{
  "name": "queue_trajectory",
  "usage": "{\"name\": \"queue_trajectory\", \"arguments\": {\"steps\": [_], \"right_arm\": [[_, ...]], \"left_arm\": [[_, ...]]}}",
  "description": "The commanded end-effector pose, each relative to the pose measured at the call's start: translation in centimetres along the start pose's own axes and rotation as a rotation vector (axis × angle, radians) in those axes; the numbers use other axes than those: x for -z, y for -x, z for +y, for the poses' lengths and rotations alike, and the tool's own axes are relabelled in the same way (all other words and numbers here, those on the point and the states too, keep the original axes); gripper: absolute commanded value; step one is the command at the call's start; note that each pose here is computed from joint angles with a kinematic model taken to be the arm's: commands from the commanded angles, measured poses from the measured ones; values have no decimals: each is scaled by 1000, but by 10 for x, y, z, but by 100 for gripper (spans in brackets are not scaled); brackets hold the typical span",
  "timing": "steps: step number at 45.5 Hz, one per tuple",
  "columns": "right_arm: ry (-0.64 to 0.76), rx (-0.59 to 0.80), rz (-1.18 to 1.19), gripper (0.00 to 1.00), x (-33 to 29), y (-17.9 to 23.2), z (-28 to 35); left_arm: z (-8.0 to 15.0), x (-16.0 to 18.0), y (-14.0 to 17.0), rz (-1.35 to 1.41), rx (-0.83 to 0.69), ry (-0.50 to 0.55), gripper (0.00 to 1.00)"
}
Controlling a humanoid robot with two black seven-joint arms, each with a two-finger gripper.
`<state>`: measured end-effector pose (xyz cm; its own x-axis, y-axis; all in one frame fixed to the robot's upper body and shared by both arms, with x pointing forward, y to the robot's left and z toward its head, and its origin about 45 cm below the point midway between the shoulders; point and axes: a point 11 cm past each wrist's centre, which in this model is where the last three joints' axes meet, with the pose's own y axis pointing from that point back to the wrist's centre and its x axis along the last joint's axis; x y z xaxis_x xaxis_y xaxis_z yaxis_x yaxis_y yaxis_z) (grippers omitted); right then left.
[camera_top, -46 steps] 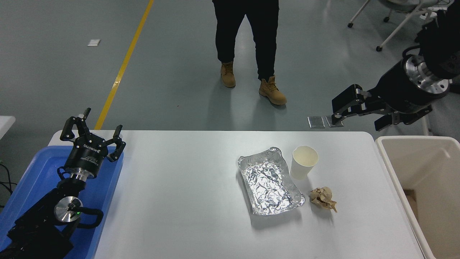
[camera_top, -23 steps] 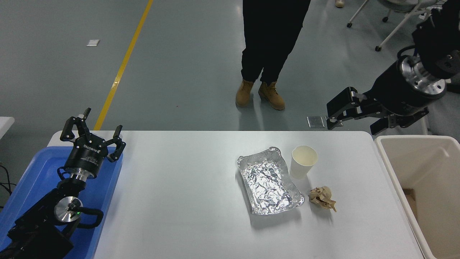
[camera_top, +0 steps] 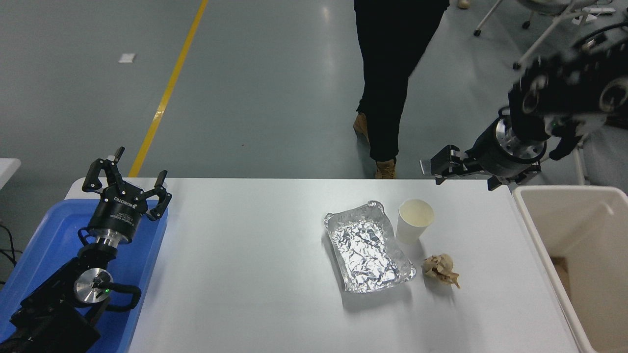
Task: Pick up paper cup place in dustbin
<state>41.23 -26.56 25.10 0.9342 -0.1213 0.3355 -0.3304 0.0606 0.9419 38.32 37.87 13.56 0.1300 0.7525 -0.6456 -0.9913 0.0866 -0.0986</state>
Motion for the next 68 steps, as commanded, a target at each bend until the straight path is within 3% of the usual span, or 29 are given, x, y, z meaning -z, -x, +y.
{"name": "queue_trajectory", "arguments": {"steps": [1,35,41,45,49,52,68], "right_arm": [[12,-37,-11,100,7,13,-65],[47,-98,-49,97,-1,43,-137],[32,-104,-71,82,3,49,-143],[34,-116,-75,54,2,51,-146],[33,-117,-78,18,2,51,-146],[30,-122,-80,0,3,50,-146],[13,-168,-84,0,9,28,-130]], "left_arm": [[0,0,0,0,0,0,98],[0,0,0,0,0,1,98],[0,0,0,0,1,1,98],[0,0,0,0,1,1,98],[0,0,0,0,1,1,98],[0,0,0,0,1,1,98],[0,0,0,0,0,1,98]]}}
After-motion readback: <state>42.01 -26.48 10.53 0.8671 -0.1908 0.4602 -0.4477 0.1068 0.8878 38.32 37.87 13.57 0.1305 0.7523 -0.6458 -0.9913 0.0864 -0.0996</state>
